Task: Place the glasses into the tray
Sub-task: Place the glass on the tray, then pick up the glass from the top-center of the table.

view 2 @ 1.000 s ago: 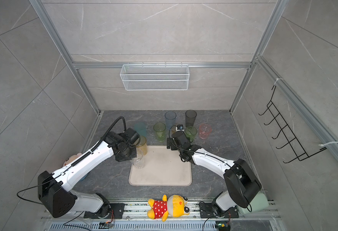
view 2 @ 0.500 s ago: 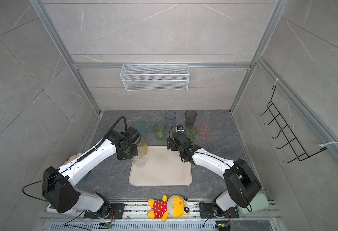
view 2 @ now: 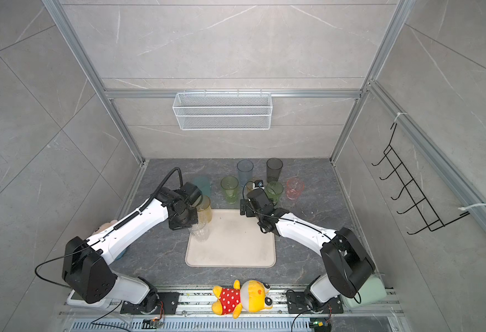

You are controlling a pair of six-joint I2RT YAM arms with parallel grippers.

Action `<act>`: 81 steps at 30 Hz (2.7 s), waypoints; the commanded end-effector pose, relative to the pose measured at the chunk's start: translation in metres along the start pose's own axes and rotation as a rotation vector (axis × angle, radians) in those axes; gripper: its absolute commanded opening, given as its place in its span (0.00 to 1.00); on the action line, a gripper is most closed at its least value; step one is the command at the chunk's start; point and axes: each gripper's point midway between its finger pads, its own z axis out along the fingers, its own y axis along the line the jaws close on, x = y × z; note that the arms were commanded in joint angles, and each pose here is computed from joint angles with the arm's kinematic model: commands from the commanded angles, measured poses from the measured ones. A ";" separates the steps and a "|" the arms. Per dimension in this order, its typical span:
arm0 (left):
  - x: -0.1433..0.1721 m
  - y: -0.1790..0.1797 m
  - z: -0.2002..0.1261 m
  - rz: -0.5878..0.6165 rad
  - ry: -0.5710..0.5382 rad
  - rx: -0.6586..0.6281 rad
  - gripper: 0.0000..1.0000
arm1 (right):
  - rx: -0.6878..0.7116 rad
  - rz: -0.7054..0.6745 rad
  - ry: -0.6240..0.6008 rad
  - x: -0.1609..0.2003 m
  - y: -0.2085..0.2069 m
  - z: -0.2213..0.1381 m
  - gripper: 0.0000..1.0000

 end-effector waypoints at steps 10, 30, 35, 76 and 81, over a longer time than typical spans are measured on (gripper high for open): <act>-0.006 -0.004 0.003 0.007 0.007 0.021 0.06 | -0.002 0.028 0.002 -0.008 0.002 0.003 0.99; -0.015 -0.007 -0.022 0.008 -0.020 0.049 0.33 | -0.001 0.029 0.001 -0.009 0.001 0.001 1.00; -0.023 -0.002 -0.045 0.001 -0.074 0.054 0.41 | 0.007 0.027 -0.006 -0.010 -0.001 -0.001 1.00; -0.159 -0.106 -0.116 0.111 -0.363 0.244 0.51 | 0.073 0.011 -0.132 -0.030 -0.021 -0.029 0.99; -0.171 -0.122 -0.107 0.117 -0.363 0.263 0.51 | 0.077 0.009 -0.134 -0.030 -0.022 -0.029 1.00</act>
